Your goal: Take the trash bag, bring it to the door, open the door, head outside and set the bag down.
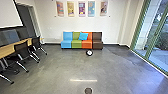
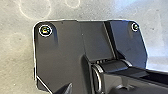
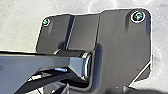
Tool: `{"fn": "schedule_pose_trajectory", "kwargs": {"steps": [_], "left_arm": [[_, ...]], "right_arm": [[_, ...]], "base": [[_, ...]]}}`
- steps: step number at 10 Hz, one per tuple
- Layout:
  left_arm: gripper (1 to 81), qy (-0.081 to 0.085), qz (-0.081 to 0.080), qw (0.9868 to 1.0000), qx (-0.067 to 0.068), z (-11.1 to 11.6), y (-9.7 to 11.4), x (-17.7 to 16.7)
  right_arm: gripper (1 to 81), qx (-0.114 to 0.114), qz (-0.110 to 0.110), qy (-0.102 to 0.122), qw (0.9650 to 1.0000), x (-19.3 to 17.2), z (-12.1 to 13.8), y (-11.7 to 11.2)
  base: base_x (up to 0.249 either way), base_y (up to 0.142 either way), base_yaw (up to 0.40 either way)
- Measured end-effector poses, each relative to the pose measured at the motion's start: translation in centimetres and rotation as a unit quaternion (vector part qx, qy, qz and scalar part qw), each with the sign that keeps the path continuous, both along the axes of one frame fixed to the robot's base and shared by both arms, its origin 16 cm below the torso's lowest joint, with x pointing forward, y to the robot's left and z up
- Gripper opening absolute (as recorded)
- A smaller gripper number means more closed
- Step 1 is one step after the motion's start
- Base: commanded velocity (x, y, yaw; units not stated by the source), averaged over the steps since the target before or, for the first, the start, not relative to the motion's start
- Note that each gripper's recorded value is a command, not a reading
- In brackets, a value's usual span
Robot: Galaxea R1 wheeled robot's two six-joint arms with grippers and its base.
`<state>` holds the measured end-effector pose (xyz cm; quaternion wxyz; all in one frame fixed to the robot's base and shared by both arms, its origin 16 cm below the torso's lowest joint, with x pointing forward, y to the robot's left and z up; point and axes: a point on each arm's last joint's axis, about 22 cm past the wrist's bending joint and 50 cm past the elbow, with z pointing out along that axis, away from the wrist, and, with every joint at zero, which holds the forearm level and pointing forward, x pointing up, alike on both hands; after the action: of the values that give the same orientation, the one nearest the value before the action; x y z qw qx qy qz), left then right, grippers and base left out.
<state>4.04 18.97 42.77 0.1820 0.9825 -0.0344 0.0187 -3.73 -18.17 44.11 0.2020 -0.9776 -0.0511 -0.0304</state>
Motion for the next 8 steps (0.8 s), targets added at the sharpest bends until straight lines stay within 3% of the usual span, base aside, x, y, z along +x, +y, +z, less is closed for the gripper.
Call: {"fn": "schedule_pose_trajectory", "kwargs": {"steps": [8], "left_arm": [[81.1, 0.003, 0.000, 1.0000, -0.004, 0.03, -0.69, -0.46]], "right_arm": [[81.1, 0.001, 0.000, 0.003, 1.0000, -0.40, 0.03, 0.13]], "base": [[0.165, 0.000, 0.000]]}}
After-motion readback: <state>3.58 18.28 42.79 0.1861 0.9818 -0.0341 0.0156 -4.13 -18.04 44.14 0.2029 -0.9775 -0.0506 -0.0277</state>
